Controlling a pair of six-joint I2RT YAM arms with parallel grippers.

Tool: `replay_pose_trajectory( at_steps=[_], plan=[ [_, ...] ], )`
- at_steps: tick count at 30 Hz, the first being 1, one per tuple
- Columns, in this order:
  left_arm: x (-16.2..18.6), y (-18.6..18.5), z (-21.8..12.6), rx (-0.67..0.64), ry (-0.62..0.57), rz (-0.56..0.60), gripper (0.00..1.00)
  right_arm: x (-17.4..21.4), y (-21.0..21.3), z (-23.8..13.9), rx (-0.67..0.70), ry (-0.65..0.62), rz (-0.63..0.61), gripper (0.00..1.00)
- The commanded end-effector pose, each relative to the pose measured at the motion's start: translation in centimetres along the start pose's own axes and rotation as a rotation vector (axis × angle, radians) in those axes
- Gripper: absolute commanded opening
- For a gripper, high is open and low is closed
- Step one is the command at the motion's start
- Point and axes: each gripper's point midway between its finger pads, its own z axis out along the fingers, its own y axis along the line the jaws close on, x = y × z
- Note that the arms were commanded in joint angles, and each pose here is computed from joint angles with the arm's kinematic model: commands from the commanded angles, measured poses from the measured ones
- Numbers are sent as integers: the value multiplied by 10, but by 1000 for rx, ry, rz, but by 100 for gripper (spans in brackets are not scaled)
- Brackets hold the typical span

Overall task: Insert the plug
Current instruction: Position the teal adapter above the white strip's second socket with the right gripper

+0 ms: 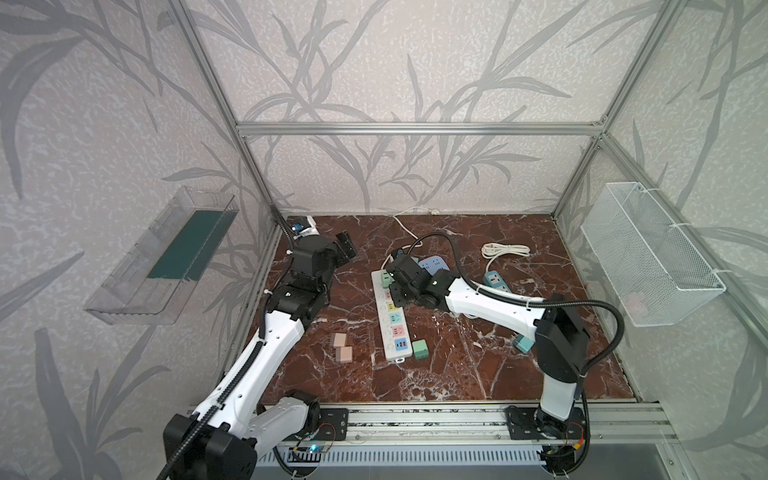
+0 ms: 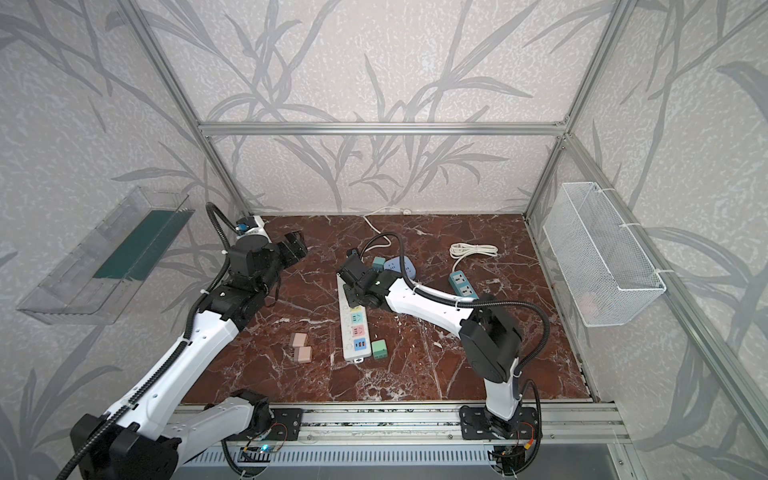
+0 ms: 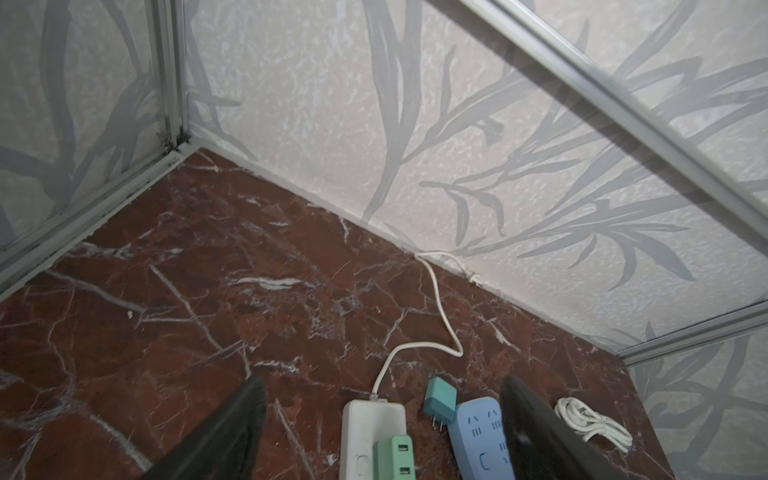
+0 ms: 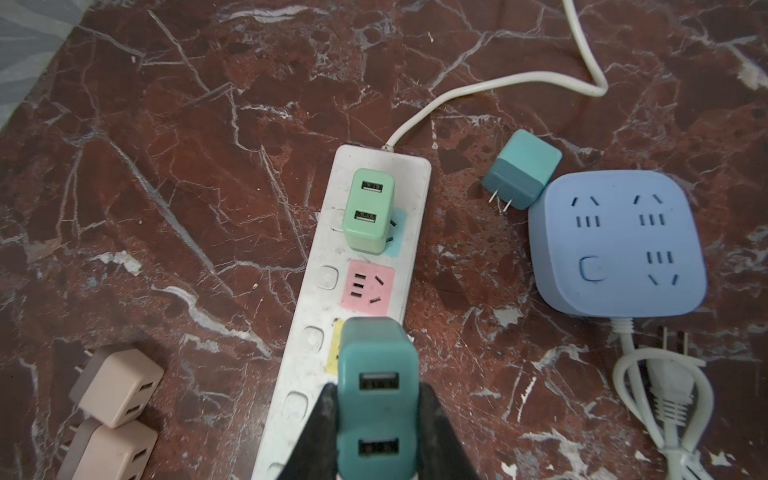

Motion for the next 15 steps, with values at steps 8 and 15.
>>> replay_pose_trajectory(
  at_steps=[8, 15],
  plan=[
    [-7, -27, -23, 190, 3, -119, 86, 1, 5, 21, 30, 61, 66, 0],
    [-8, -23, -20, 193, 9, -156, 86, 0, 5, 37, 66, 63, 95, 0]
  ],
)
